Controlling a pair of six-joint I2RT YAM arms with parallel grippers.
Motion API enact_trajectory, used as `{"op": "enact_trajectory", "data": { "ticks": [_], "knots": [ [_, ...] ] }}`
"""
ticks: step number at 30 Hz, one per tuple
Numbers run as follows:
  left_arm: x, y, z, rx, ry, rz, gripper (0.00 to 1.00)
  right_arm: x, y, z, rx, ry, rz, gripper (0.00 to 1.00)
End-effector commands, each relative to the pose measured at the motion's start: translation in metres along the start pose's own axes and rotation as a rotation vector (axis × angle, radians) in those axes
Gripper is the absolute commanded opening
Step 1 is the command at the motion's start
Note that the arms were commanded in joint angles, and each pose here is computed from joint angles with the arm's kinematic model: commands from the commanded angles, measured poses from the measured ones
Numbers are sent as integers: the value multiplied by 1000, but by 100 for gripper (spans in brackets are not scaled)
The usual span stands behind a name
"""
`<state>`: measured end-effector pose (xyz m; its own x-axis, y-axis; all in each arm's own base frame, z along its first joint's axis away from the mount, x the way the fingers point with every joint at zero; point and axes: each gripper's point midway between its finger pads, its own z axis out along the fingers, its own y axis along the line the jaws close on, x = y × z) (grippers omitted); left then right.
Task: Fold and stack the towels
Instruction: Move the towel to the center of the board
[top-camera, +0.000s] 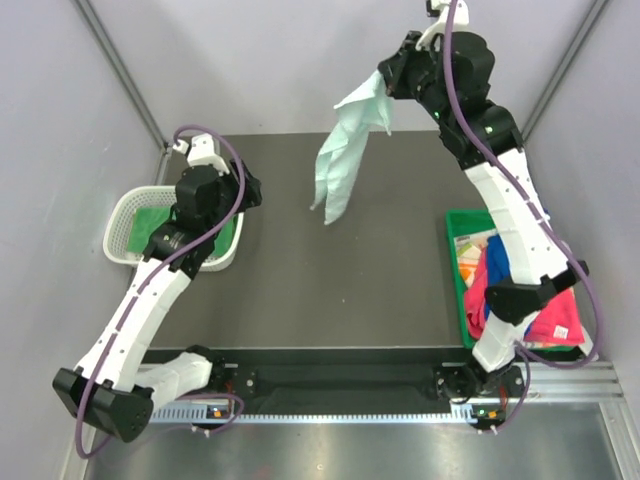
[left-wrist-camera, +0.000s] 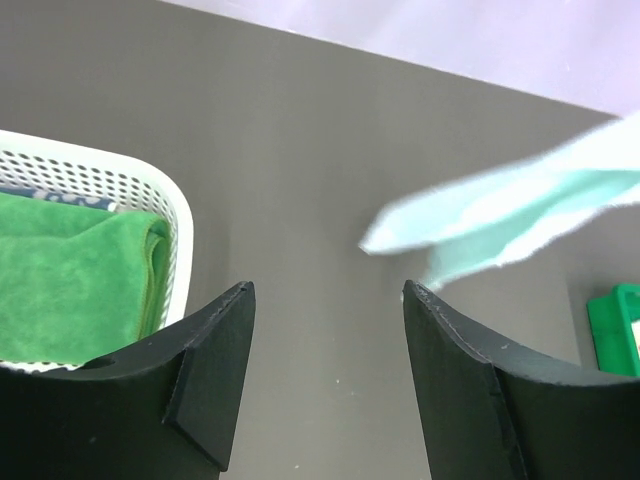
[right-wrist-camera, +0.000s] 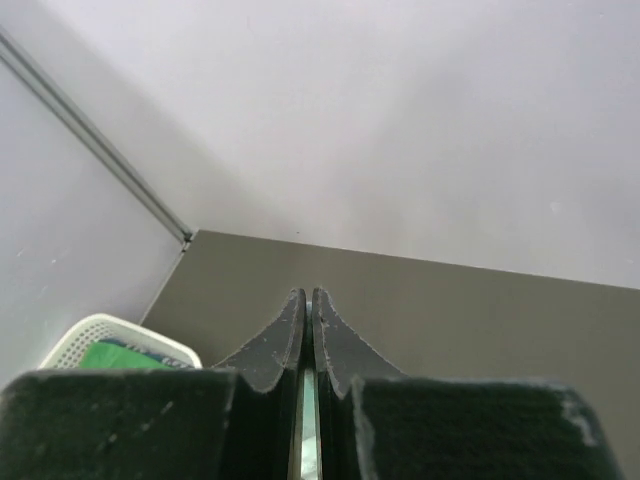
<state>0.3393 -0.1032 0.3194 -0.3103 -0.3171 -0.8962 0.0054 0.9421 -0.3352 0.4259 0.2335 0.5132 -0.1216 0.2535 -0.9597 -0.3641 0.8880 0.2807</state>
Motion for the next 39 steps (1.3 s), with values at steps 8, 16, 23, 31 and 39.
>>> {"op": "enact_trajectory", "data": {
  "ticks": [8,16,23,31,39],
  "knots": [
    [0,-3,-3,35,-18,-28,66,84,38,-11,-176,109,-11,0],
    [64,1,26,50,108,-96,66,341,52,-145,-235,547,80,0],
    [146,-4,70,50,291,-204,66,419,87,-248,-298,683,39,0],
    [185,-22,148,-14,382,-175,66,370,42,-213,-70,557,-80,48],
    [215,-35,191,-4,463,-155,63,330,-68,-96,186,472,-39,52]
  ]
}}
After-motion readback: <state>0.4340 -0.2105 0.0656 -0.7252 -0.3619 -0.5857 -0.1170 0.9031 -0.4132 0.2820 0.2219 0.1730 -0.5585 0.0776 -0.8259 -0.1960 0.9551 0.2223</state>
